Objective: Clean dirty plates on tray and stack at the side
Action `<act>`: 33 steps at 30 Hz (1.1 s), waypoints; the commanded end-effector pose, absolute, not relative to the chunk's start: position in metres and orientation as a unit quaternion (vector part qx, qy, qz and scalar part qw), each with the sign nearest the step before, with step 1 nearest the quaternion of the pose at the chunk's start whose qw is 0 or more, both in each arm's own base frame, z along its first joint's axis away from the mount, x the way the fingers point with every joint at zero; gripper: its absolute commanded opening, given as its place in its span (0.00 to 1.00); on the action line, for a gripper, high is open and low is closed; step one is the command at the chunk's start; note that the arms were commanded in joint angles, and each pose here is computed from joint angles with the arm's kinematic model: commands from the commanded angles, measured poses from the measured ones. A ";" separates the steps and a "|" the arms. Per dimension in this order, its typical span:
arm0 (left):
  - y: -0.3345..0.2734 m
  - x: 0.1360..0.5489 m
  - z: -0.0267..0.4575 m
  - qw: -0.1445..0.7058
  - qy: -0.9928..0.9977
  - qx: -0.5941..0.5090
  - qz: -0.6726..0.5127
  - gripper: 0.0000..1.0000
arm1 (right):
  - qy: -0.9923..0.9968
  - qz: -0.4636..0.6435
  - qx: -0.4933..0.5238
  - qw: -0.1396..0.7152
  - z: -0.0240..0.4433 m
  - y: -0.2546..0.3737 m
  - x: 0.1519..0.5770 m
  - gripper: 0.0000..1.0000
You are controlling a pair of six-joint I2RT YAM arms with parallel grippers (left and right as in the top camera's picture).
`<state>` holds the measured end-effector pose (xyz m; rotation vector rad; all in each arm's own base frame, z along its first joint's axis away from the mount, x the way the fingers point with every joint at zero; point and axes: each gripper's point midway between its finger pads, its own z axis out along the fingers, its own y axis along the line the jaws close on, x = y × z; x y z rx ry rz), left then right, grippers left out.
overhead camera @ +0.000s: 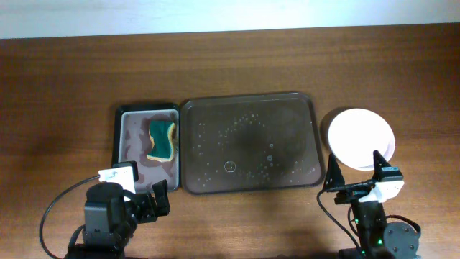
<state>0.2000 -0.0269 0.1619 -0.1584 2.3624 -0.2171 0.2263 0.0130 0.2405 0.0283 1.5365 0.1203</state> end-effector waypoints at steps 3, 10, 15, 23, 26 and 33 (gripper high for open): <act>-0.026 0.199 0.161 0.375 0.922 -0.053 -0.077 0.99 | 0.672 0.051 0.017 0.739 0.221 0.011 0.239 0.99; -0.026 0.199 0.161 0.375 0.922 -0.053 -0.077 0.99 | 0.671 0.051 0.017 0.740 0.200 0.011 0.245 0.99; -0.026 0.199 0.161 0.375 0.922 -0.053 -0.077 0.99 | 0.689 0.046 0.013 0.723 0.187 0.011 0.246 0.99; -0.026 0.199 0.161 0.375 0.922 -0.053 -0.077 0.99 | 0.733 0.050 -0.013 0.679 0.157 0.019 0.245 0.99; -0.026 0.199 0.161 0.375 0.922 -0.053 -0.077 1.00 | 0.732 0.049 -0.013 0.679 0.157 0.019 0.245 0.99; -0.026 0.199 0.161 0.375 0.922 -0.053 -0.077 0.99 | 0.732 0.049 -0.013 0.679 0.157 0.019 0.245 0.99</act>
